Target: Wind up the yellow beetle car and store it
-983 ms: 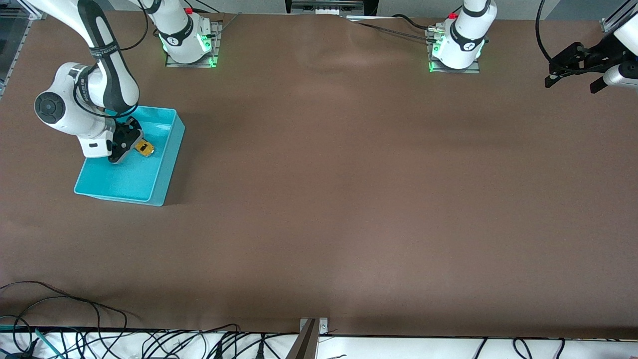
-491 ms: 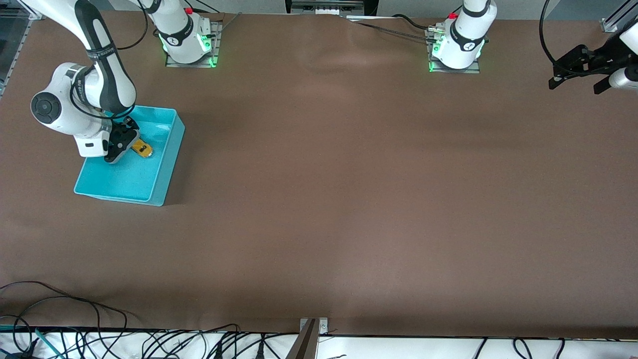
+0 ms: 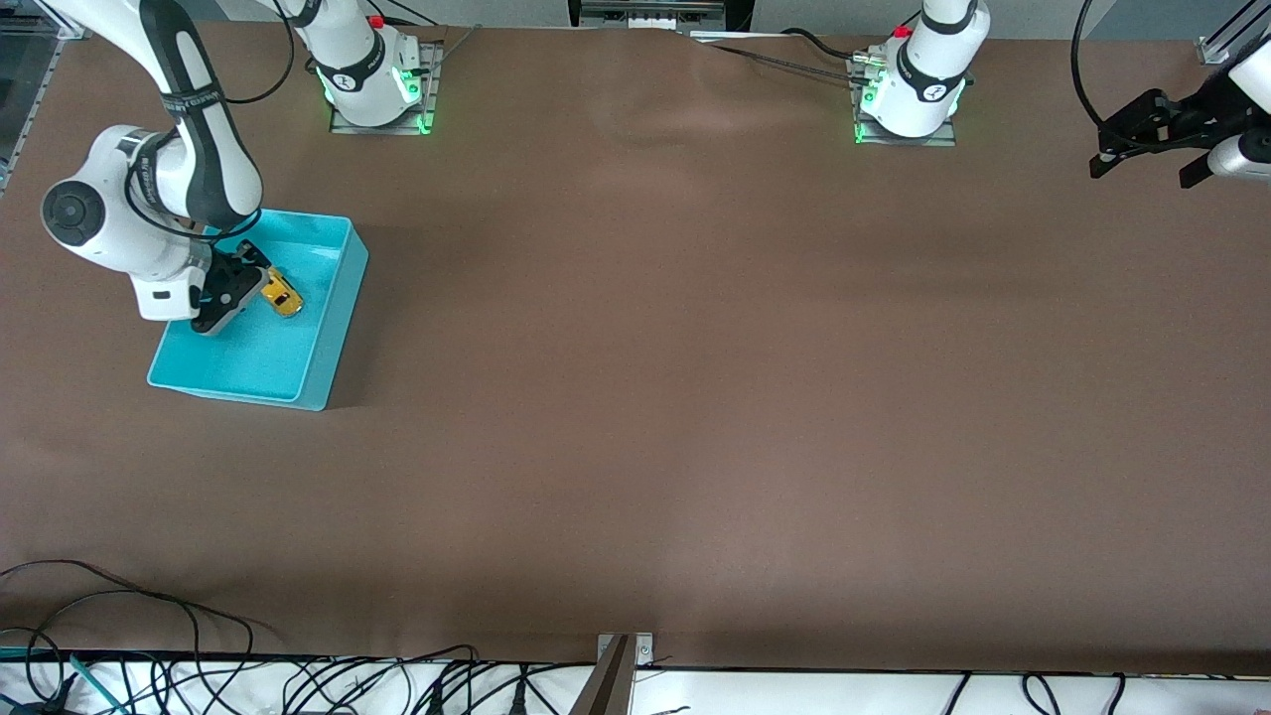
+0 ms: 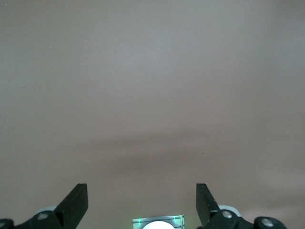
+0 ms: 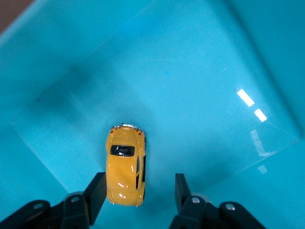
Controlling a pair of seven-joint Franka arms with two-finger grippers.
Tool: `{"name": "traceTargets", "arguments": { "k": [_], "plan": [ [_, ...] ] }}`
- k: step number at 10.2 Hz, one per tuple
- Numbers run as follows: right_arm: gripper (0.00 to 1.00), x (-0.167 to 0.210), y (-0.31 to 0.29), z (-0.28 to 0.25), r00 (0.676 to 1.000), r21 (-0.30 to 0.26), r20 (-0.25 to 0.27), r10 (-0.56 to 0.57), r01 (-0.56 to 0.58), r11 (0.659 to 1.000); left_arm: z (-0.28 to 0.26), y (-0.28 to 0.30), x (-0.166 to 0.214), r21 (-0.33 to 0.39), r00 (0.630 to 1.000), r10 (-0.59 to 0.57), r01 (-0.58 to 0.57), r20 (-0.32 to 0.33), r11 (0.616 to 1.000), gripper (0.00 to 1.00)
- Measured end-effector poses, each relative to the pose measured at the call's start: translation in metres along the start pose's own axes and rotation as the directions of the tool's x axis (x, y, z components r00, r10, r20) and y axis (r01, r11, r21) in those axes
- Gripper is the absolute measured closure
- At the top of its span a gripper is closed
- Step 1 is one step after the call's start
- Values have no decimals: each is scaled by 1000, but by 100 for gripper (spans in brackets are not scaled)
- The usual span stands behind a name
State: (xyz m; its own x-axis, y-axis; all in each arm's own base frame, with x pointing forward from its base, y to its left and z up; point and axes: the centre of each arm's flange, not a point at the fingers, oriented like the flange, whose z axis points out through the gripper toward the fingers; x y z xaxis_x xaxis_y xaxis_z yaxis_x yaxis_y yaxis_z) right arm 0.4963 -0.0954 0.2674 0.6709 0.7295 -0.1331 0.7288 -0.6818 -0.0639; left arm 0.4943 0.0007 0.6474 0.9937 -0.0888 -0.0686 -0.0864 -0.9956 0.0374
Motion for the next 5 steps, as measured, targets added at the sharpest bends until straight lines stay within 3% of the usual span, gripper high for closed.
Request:
{"name": "traceTargets", "arguments": {
  "k": [1, 2, 4, 5],
  "plan": [
    [18, 15, 4, -39, 999, 18, -4, 49, -49, 999, 0, 2, 0, 1, 1000, 4, -4, 0, 1000, 0],
    [11, 32, 7, -84, 995, 28, -5, 101, -101, 995, 0, 4, 0, 1, 1000, 6, -6, 0, 1000, 0],
    [0, 65, 6, -164, 981, 2, -36, 192, -193, 981, 0, 4, 0, 2, 1000, 8, -8, 0, 1000, 0],
    [0, 77, 2, -191, 970, -9, -56, 238, -239, 971, 0, 5, 0, 2, 1000, 8, -8, 0, 1000, 0]
  ]
}}
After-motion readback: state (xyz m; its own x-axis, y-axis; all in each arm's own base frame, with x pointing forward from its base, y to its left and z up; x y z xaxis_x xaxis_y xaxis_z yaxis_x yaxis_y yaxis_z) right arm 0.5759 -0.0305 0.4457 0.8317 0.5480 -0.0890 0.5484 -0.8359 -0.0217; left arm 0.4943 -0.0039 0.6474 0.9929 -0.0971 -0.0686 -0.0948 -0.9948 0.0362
